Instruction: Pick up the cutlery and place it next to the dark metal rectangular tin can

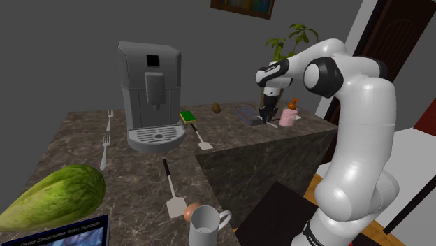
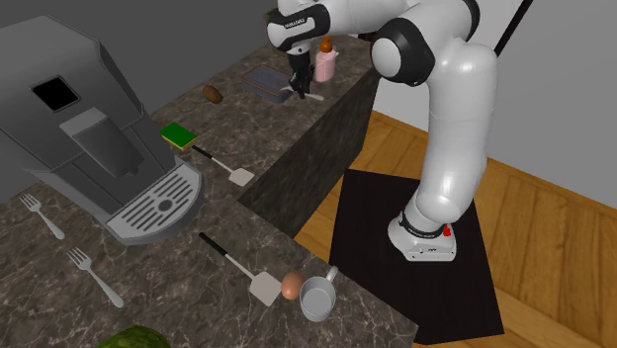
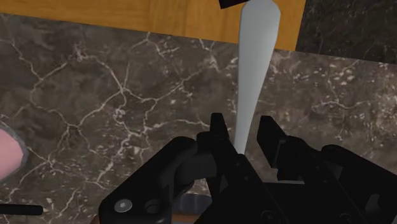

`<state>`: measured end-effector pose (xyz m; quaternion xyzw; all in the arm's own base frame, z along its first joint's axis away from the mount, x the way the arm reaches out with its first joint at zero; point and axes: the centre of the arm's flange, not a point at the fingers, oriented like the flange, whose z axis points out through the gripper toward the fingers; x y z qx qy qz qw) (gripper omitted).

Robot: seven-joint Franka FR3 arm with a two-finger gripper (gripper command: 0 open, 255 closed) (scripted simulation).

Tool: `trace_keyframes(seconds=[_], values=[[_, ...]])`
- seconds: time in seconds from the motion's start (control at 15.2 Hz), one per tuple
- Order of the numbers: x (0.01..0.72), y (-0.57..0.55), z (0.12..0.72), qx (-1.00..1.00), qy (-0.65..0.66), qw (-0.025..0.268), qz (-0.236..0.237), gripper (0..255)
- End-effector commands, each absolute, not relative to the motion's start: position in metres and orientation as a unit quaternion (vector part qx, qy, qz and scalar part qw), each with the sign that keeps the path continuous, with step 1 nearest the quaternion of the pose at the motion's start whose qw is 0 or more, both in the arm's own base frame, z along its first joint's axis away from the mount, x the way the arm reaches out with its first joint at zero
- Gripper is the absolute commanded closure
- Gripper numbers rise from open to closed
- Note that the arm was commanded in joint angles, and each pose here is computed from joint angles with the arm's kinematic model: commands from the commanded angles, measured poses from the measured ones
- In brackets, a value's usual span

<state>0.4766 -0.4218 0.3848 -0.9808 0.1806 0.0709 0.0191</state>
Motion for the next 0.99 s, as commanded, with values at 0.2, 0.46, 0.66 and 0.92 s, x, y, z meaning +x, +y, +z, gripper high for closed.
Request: trace_keyframes(seconds=[0.2, 0.46, 0.66, 0.92], values=[[0.478, -0.422, 0.358, -0.981, 0.181, 0.019, 0.071, 255], [0.478, -0.422, 0.337, -0.981, 0.181, 0.019, 0.071, 255], [0.477, -0.422, 0.323, -0.981, 0.181, 0.019, 0.071, 255], [0.478, -0.422, 0.323, -0.981, 0.181, 0.019, 0.071, 255]])
